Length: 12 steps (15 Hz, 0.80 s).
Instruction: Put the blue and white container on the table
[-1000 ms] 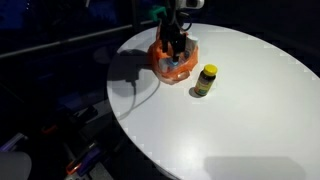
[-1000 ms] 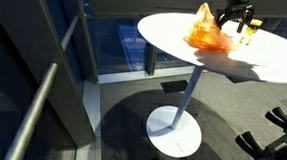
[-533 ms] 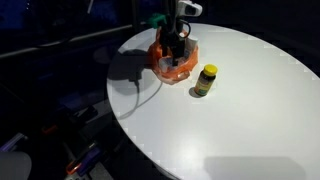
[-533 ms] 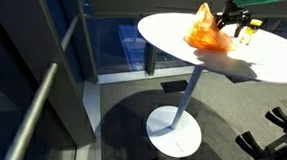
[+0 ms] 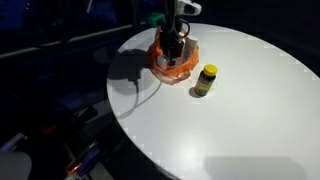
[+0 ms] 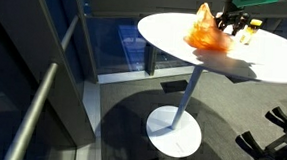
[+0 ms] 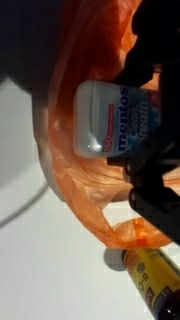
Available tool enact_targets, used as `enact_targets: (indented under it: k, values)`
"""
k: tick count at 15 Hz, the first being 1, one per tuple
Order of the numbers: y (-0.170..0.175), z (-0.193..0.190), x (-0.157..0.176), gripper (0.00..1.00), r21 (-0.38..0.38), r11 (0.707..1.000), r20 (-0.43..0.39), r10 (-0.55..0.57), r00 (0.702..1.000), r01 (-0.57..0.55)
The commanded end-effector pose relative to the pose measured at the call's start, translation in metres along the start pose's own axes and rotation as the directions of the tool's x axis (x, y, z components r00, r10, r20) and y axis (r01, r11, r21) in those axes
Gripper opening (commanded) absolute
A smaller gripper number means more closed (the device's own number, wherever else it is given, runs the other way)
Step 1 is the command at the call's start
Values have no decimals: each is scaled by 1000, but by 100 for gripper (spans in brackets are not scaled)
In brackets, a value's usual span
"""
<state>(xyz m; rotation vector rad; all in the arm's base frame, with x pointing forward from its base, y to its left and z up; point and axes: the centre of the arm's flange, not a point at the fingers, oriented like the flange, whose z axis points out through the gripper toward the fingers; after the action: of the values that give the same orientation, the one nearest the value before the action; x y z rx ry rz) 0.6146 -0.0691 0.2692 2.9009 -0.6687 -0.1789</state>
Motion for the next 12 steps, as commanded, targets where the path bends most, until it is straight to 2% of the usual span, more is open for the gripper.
enact_targets:
  k: [1,7,12]
  values:
    - [19,-37,-22,40,21,1000,-26,-15,1000,16]
    - [74,-86,-40,40,54,997,-82,50,995,-46]
    - [142,-92,-50,40,88,986,-82,151,985,-144]
